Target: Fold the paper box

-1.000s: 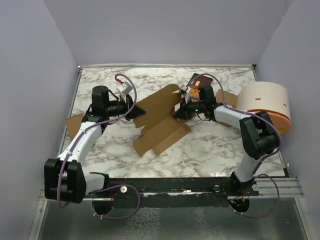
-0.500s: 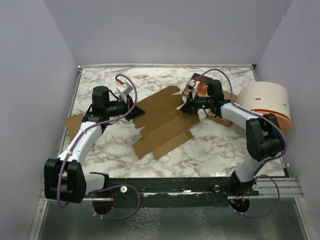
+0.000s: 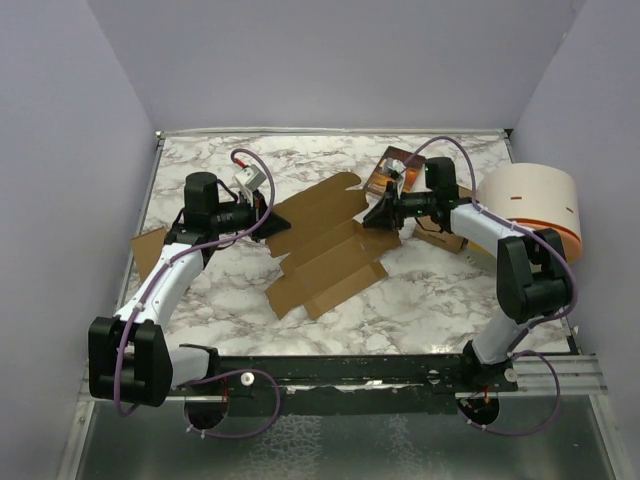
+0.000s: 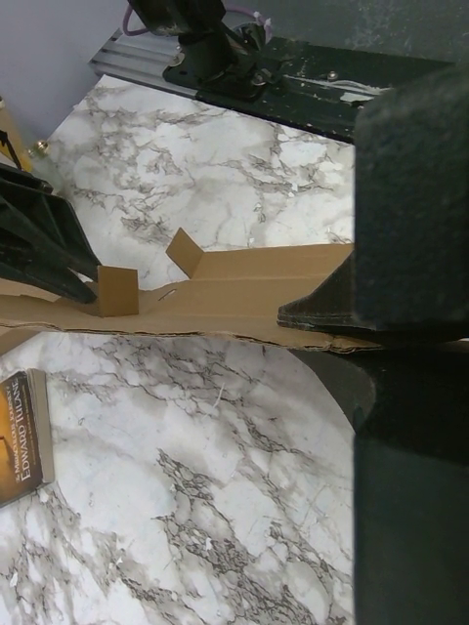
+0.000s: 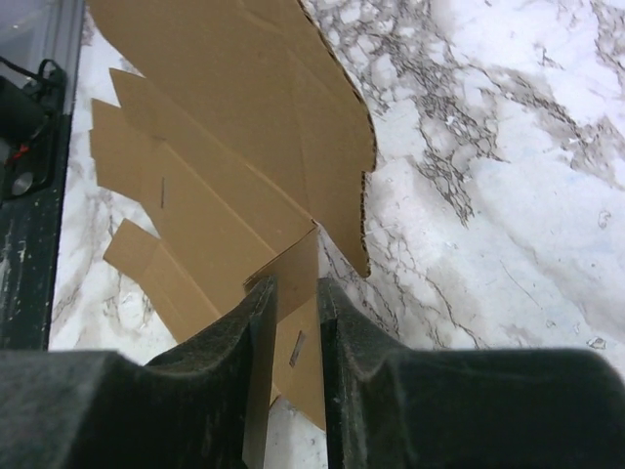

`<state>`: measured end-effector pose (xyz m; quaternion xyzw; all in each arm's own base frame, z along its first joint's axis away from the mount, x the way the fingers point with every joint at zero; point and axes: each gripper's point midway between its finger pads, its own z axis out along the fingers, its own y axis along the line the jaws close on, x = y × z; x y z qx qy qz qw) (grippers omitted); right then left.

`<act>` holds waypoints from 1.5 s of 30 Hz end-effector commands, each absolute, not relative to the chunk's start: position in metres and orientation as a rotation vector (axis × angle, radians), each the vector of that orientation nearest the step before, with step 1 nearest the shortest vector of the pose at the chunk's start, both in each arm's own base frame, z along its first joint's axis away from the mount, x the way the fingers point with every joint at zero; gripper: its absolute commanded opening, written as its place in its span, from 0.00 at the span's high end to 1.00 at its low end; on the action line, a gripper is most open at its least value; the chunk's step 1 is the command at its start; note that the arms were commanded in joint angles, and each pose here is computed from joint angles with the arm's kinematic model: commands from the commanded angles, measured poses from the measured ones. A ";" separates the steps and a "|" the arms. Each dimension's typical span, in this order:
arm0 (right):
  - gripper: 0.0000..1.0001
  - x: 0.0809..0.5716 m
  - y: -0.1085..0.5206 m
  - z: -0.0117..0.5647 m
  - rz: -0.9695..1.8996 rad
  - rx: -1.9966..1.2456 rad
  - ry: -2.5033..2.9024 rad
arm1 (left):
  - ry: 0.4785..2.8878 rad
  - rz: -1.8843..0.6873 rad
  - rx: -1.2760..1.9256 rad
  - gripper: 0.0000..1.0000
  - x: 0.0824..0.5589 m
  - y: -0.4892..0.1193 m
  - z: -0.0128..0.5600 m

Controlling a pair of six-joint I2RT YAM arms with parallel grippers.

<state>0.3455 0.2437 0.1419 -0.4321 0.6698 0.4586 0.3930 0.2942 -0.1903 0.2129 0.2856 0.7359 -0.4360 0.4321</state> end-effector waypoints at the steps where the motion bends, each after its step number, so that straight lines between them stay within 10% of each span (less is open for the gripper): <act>1: 0.76 0.327 0.248 0.169 1.276 -1.159 1.564 | 1.746 -1.117 0.788 1.00 0.286 -0.197 0.228; 45: 0.63 0.301 0.236 0.195 1.447 -1.212 1.403 | 1.519 -1.257 0.927 1.00 0.250 -0.211 0.260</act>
